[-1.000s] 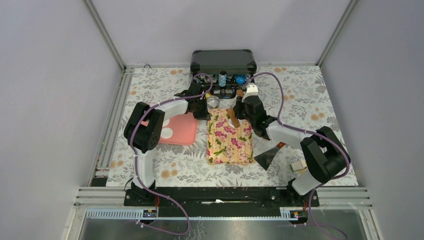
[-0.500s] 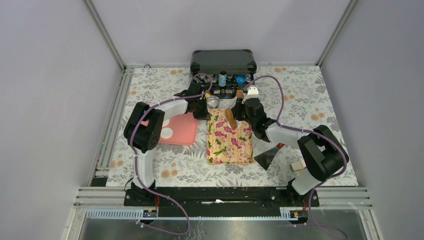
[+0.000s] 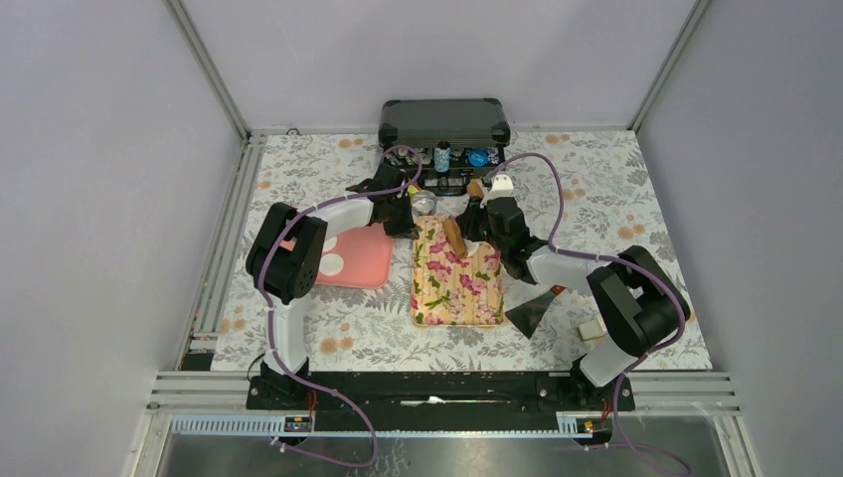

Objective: Roll out the dumpling wrappers from the dough
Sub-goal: Flatten out the dough on the work surface.

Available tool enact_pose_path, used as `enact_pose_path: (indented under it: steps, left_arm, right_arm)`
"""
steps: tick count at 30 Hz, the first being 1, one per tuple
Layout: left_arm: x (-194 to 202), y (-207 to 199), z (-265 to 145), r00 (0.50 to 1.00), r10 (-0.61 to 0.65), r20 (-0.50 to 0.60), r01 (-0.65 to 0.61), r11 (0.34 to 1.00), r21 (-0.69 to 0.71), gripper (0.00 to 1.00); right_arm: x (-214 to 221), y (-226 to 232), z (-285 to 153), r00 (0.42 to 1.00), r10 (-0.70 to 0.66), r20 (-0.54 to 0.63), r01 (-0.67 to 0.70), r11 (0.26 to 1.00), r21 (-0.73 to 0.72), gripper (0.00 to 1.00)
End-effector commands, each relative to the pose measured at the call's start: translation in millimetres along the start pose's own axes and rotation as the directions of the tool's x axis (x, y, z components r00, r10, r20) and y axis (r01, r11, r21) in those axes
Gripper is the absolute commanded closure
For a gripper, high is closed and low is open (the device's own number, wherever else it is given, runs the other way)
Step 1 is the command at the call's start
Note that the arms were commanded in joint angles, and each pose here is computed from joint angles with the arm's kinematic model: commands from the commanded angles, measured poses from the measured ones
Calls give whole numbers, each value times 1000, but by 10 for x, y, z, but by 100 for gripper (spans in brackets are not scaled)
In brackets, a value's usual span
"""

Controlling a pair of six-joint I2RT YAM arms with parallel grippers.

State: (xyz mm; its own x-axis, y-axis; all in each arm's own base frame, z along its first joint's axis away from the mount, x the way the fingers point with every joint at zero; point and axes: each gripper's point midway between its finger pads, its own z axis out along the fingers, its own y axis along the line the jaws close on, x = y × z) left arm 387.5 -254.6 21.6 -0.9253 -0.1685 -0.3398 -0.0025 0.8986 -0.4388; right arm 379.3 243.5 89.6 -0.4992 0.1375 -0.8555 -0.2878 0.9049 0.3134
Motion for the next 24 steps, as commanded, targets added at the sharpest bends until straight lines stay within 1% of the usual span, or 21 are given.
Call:
enact_pose_path:
  steps: [1,10,16,18,20,24]
  left_arm:
    - [218,240,40,997,-18,-71,13,997,-75,100]
    - [212,233,38,997,-18,-69,13,997,-73,100]
    - [212,222,32,997,-16,-70,11,998,-67,100]
    - [207,214,30,998,-11,-69,7,998,-63,100]
    - [198,206,27,998,-6,-67,2,998,-59,100]
    - [180,207,22,998,10,-59,-14,998,-61,100]
  right_arm:
    - [1080,-343,-268,936,-47,-349,77,994,72,100]
    - [1078,-252,-278,938,-44,-345,60,998,34,100]
    - [930,-125,-259,952,-40,-304,38,999,-11,100]
    - [809,57,-273,958,-42,-284,17,996,-91,100]
    - [590,264,-315,971,-56,-234,13,983,-182,100]
    - [150,568,-458,986,-109,-130,56,933,-356,100]
